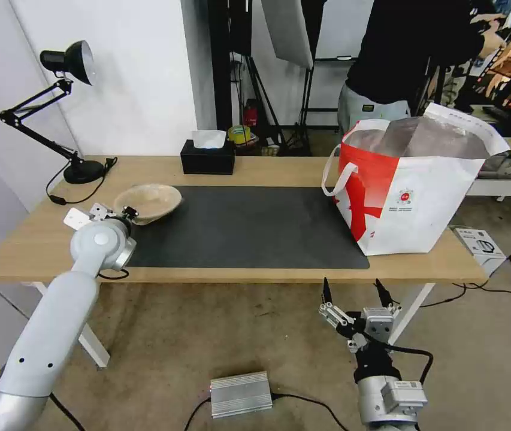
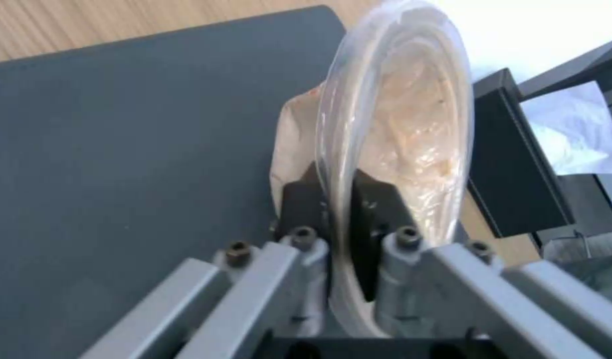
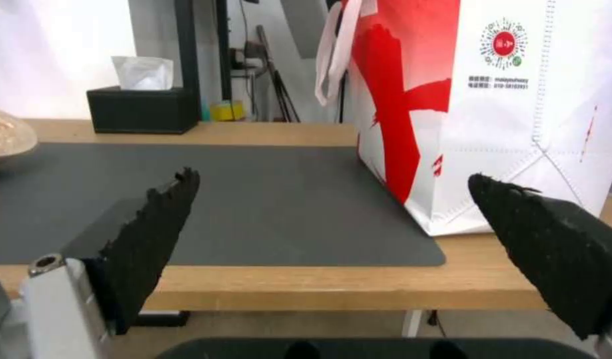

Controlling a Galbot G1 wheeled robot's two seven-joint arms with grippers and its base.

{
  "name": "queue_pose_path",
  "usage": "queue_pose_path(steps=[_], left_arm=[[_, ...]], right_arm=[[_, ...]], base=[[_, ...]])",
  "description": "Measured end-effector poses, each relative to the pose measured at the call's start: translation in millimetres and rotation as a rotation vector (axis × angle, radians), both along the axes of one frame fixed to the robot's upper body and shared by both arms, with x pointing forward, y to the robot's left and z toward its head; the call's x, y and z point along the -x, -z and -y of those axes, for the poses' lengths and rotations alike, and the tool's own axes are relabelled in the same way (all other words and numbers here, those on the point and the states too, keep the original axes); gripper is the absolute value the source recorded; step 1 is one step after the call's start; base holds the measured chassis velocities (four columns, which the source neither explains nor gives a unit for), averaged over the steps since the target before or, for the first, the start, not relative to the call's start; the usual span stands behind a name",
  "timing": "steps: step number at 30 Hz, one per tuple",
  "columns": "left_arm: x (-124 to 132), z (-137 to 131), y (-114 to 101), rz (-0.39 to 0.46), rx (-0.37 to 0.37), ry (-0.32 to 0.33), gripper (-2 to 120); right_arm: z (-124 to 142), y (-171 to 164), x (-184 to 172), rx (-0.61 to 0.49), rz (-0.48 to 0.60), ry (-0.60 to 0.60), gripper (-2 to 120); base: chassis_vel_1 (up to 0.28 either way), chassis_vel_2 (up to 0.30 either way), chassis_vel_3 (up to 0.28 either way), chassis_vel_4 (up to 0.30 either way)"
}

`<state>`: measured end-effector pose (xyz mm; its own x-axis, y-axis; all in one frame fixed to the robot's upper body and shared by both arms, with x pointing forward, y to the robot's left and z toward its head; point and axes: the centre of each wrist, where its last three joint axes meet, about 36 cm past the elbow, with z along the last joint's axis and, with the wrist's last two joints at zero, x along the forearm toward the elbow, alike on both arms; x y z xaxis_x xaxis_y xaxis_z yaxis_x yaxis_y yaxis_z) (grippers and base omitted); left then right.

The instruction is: Pick up the trash from the table and place it into the takeout bag.

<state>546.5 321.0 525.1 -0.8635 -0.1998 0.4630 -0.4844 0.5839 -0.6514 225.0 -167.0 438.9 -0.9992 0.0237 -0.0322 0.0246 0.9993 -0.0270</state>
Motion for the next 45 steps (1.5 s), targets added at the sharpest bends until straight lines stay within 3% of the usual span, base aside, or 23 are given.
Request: queue_pose_path(steps=[15,23,26,28,32,39,45], left_arm=[[18.2,-4.6,-4.3,0.029,-0.010,0.010,1],[28.8,3.2,-36.4,0.133,-0.031,0.065,1],[34.1,22.4,-62.5,0.217,-0.020,0.132,1],[35.5,26.9,-68.5,0.242,-0.017,0.151,1],[40.5,48.0,-96.6,0.369,0.000,0.261,1],[36.0,72.4,-124.7,0.498,0.016,0.373,1],[16.7,108.5,-141.4,0.585,0.038,0.490,1]], right_arm=[[0.0,0.0,0.0,0.000,0.000,0.000,100],[0.0,0.0,0.0,0.000,0.000,0.000,100],[0.0,0.0,0.0,0.000,0.000,0.000,100],[0.0,0.0,0.0,0.000,0.000,0.000,100],[0.0,0.0,0.0,0.000,0.000,0.000,100],[0.0,0.0,0.0,0.000,0.000,0.000,100],[0.0,0.0,0.0,0.000,0.000,0.000,100]], base=[[0.000,0.000,0.000,0.000],[0.000,0.000,0.000,0.000],[0.000,0.000,0.000,0.000],[0.000,0.000,0.000,0.000],[0.000,0.000,0.000,0.000],[0.000,0.000,0.000,0.000],[0.000,0.000,0.000,0.000]])
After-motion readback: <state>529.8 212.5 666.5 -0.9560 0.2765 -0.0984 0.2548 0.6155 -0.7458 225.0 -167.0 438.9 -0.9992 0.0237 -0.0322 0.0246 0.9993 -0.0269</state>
